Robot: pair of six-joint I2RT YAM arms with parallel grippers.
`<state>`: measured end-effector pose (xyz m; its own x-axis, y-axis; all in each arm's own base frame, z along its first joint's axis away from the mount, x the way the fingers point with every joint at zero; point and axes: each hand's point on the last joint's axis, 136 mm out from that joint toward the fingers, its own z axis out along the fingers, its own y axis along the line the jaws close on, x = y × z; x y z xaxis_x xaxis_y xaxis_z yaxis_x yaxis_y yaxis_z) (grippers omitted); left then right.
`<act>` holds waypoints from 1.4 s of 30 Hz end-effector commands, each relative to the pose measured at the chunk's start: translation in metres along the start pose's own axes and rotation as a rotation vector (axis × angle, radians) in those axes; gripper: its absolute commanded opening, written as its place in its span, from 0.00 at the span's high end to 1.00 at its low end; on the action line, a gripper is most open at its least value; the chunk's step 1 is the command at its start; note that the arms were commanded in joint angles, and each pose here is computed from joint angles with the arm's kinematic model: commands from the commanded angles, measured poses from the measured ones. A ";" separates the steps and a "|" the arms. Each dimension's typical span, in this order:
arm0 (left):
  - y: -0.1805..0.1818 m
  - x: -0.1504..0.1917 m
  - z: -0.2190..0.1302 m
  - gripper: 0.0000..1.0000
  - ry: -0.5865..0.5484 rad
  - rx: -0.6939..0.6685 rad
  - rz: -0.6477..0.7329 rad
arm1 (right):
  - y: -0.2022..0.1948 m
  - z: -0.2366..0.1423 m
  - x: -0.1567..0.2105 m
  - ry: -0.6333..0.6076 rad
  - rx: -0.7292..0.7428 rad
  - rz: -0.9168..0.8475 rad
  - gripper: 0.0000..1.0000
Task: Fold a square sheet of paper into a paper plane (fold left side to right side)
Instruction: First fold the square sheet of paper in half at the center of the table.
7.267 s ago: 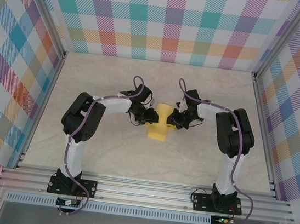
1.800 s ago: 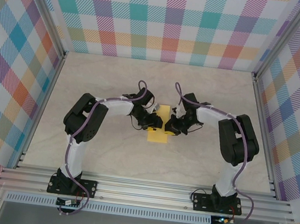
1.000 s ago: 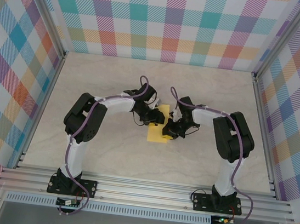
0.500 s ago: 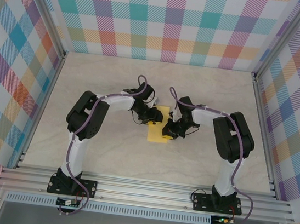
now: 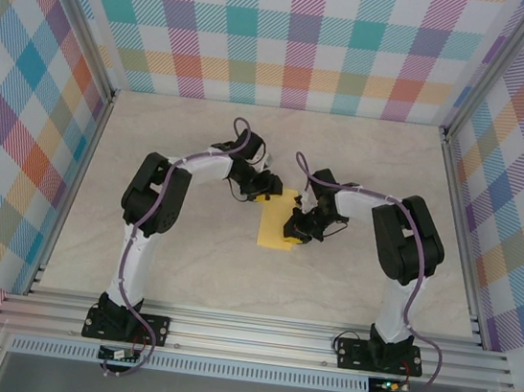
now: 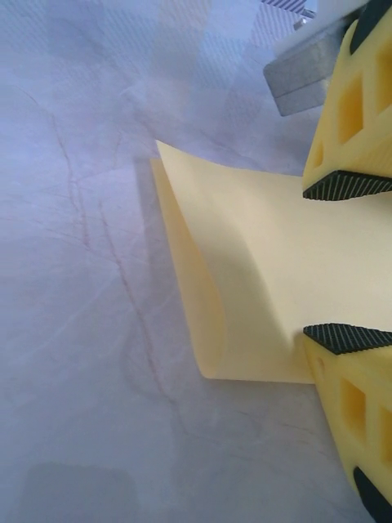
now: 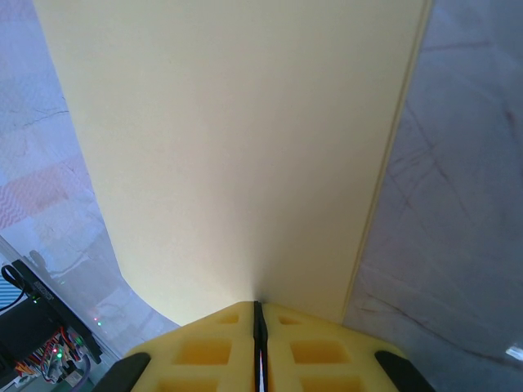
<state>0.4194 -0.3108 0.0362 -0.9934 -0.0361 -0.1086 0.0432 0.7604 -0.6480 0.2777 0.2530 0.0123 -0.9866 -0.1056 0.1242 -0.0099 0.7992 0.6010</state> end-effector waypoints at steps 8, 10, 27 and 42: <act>0.011 -0.038 -0.001 0.52 -0.065 0.006 -0.040 | -0.056 0.015 0.024 0.069 0.211 0.075 0.91; 0.011 -0.042 0.000 0.52 -0.068 0.010 -0.043 | -0.055 0.016 0.024 0.070 0.210 0.075 0.91; 0.015 -0.078 -0.015 0.51 -0.133 0.037 -0.056 | -0.037 0.013 0.016 0.043 0.134 0.050 0.90; -0.006 0.004 -0.093 0.51 -0.158 0.088 0.010 | 0.000 -0.064 -0.024 -0.225 0.137 -0.076 0.62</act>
<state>0.4241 -0.2539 0.1093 -0.9580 -0.1538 -0.2419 0.0551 0.7292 -0.6821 0.3014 0.2324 0.0478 -0.9972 -0.0594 -0.0461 -0.0748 0.8434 0.5321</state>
